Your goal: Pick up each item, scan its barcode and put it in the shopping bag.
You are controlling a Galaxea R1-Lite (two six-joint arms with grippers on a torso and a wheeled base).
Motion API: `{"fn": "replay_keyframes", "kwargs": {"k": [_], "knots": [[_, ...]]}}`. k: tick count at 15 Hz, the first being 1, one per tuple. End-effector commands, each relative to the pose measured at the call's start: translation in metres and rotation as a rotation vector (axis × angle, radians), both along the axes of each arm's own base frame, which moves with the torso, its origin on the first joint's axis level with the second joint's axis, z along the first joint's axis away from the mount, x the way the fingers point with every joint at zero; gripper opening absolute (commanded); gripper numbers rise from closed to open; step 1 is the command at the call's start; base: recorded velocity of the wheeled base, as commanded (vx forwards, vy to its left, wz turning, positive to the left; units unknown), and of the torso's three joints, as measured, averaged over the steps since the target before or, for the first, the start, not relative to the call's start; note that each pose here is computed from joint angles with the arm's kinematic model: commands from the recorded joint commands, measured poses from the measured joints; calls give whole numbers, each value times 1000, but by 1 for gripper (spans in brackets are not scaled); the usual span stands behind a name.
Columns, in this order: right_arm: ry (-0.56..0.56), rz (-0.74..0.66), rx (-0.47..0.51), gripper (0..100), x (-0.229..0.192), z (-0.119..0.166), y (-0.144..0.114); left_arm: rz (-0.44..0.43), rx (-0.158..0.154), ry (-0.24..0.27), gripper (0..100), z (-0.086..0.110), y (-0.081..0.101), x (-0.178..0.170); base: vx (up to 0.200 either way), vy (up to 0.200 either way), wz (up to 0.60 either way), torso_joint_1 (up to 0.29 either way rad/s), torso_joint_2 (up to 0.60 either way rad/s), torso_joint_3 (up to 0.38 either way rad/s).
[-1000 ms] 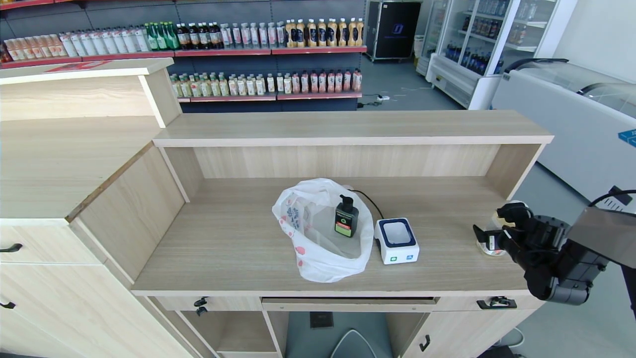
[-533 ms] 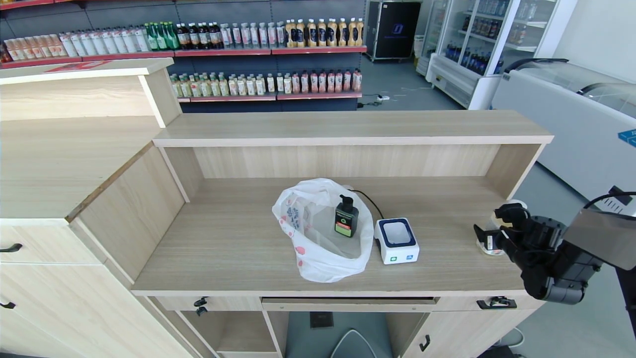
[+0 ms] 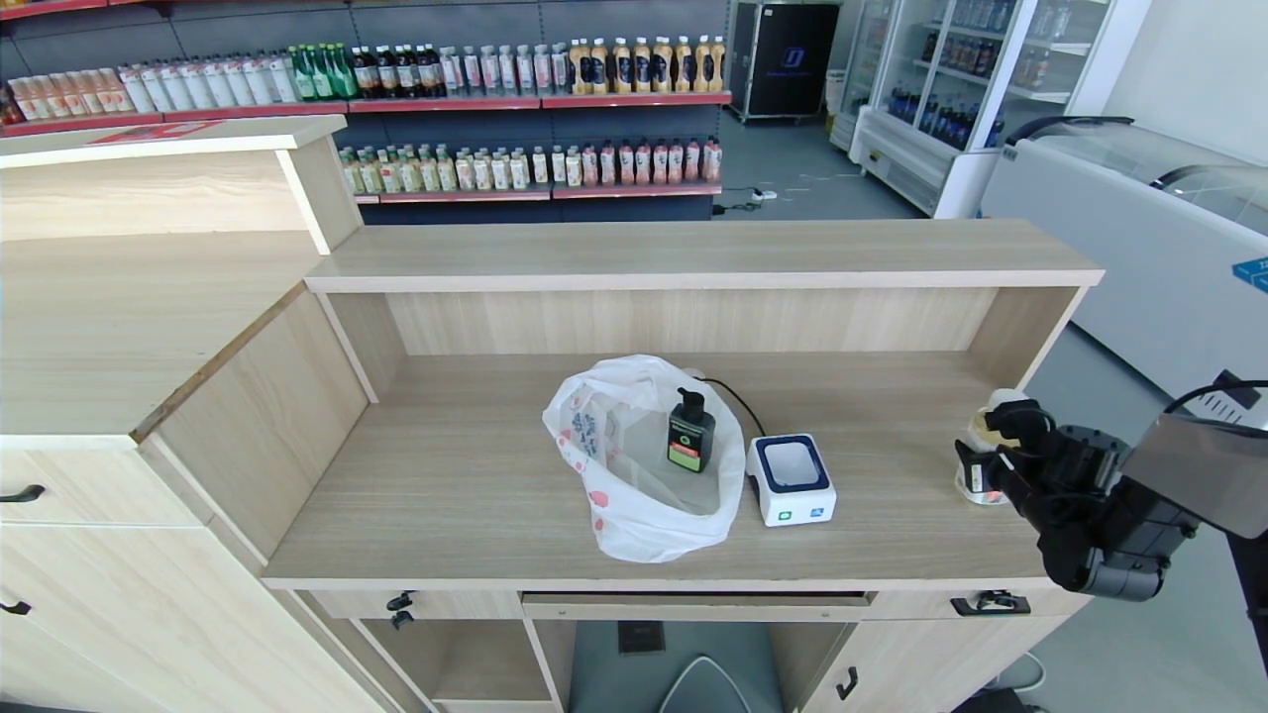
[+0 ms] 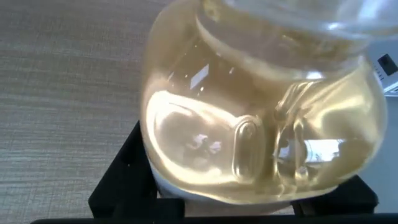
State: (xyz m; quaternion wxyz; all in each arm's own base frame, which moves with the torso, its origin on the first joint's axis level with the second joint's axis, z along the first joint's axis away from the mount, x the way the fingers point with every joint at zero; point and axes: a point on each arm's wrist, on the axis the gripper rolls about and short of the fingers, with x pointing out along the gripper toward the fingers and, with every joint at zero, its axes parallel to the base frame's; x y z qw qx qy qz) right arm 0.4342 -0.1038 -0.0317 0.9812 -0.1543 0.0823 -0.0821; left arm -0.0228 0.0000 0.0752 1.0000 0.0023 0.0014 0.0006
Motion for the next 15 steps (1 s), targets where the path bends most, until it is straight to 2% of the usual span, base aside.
{"fn": "replay_keyframes", "kwargs": {"k": [1, 4, 5, 6, 7, 9, 11, 13, 14, 15], "knots": [[-5, 1, -9, 0, 0, 3, 0, 0, 0, 0, 100, 0, 0, 0, 0, 0, 0, 0, 0, 0], [-47, 7, 17, 0, -2, 28, 1, 0, 0, 0, 100, 0, 0, 0, 0, 0, 0, 0, 0, 0], [-50, 30, 106, 0, -8, 56, 3, 0, 0, -1, 100, 0, 0, 0, 0, 0, 0, 0, 0, 0], [-34, 28, 151, 0, -13, 75, 5, 0, 0, -1, 100, 0, 0, 0, 0, 0, 0, 0, 0, 0], [22, 41, 294, 0, -29, 122, 12, 0, 0, -1, 100, 0, 0, 0, 0, 0, 0, 0, 0, 0], [111, 118, 527, 0, -60, 183, 28, 0, 0, 0, 100, 0, 0, 0, 0, 0, 0, 0, 0, 0], [176, 332, 659, 0, -100, 235, 42, 0, 0, 0, 100, 0, 0, 0, 0, 0, 0, 0, 0, 0], [200, 565, 704, 0, -135, 264, 54, 0, 0, 0, 100, 0, 0, 0, 0, 0, 0, 0, 0, 0], [201, 613, 713, 0, -143, 269, 57, 0, 0, -1, 100, 0, 0, 0, 0, 0, 0, 0, 0, 0], [204, 757, 740, 0, -164, 284, 64, 0, 0, -1, 100, 0, 0, 0, 0, 0, 0, 0, 0, 0]]}}
